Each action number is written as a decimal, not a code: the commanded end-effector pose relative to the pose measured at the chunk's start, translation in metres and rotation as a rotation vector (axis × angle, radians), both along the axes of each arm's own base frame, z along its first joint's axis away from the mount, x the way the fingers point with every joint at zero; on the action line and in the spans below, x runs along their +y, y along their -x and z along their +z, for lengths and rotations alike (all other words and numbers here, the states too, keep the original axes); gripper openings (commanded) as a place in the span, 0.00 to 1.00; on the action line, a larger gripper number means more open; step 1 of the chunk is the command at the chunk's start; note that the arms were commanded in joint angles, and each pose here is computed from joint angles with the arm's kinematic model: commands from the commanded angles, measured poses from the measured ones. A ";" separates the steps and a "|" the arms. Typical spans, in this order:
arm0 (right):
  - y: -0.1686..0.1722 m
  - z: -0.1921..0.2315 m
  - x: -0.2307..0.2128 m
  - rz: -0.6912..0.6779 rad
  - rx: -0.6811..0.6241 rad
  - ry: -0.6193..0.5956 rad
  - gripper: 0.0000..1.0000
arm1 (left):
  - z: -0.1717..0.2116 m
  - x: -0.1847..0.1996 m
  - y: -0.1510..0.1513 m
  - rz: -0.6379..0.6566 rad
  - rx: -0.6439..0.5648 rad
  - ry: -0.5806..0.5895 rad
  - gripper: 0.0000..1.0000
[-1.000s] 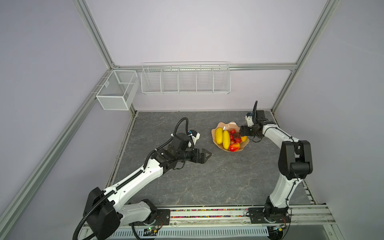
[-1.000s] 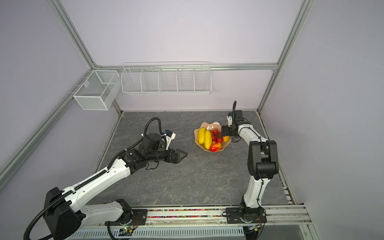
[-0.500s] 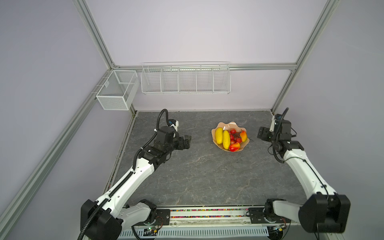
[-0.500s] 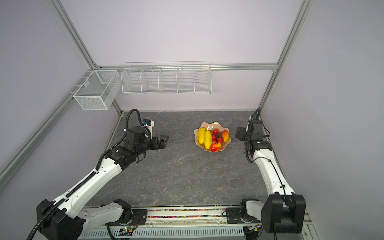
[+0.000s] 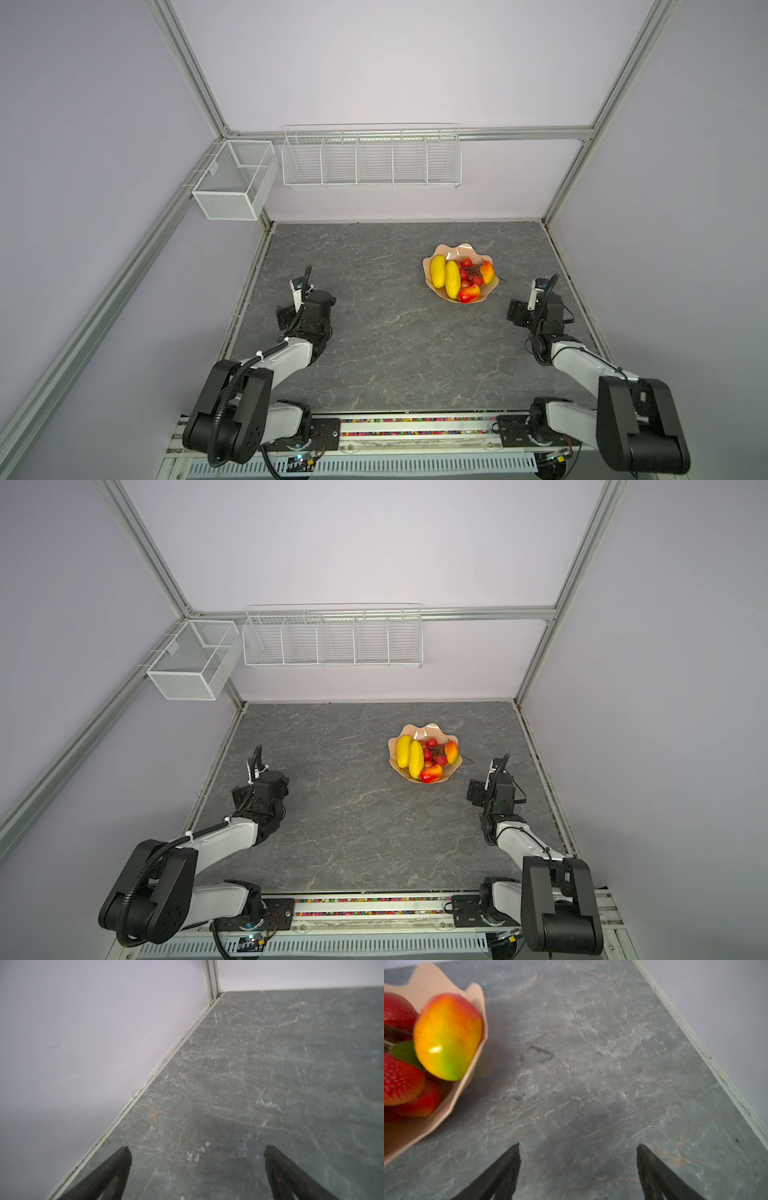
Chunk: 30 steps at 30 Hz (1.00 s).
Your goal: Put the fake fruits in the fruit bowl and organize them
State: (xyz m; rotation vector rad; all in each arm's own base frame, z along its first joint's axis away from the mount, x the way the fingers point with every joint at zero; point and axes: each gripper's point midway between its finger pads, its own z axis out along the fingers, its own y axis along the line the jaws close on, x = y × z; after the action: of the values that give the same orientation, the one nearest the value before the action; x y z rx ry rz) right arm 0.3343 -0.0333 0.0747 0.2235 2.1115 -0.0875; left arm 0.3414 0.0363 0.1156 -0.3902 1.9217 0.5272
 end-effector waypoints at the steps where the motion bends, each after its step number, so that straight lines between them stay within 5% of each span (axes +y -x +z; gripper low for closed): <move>1: -0.023 0.055 0.000 0.025 -0.336 0.063 0.89 | 0.031 0.009 -0.026 0.013 -0.187 0.084 0.99; 10: -0.060 0.019 0.026 0.185 -0.203 0.055 0.88 | 0.026 -0.039 -0.051 -0.379 -0.098 0.083 1.00; 15: -0.060 0.017 0.027 0.176 -0.178 0.078 0.88 | 0.014 -0.022 -0.037 -0.327 -0.292 0.059 0.99; 18: -0.061 0.017 0.028 0.172 -0.175 0.087 0.88 | 0.001 -0.032 -0.050 -0.366 -0.126 0.093 0.99; 20: -0.061 0.017 0.027 0.172 -0.176 0.087 0.88 | 0.007 -0.028 -0.056 -0.362 -0.213 0.062 0.99; 30: -0.061 0.017 0.028 0.175 -0.175 0.085 0.88 | 0.003 -0.021 -0.058 -0.309 -0.166 0.079 0.99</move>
State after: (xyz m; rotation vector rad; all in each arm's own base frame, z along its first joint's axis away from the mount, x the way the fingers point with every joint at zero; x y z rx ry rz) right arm 0.3915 -0.0049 0.0844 0.0130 1.9609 -0.0289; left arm 0.3936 0.0100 0.1106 -0.1542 1.8271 0.1914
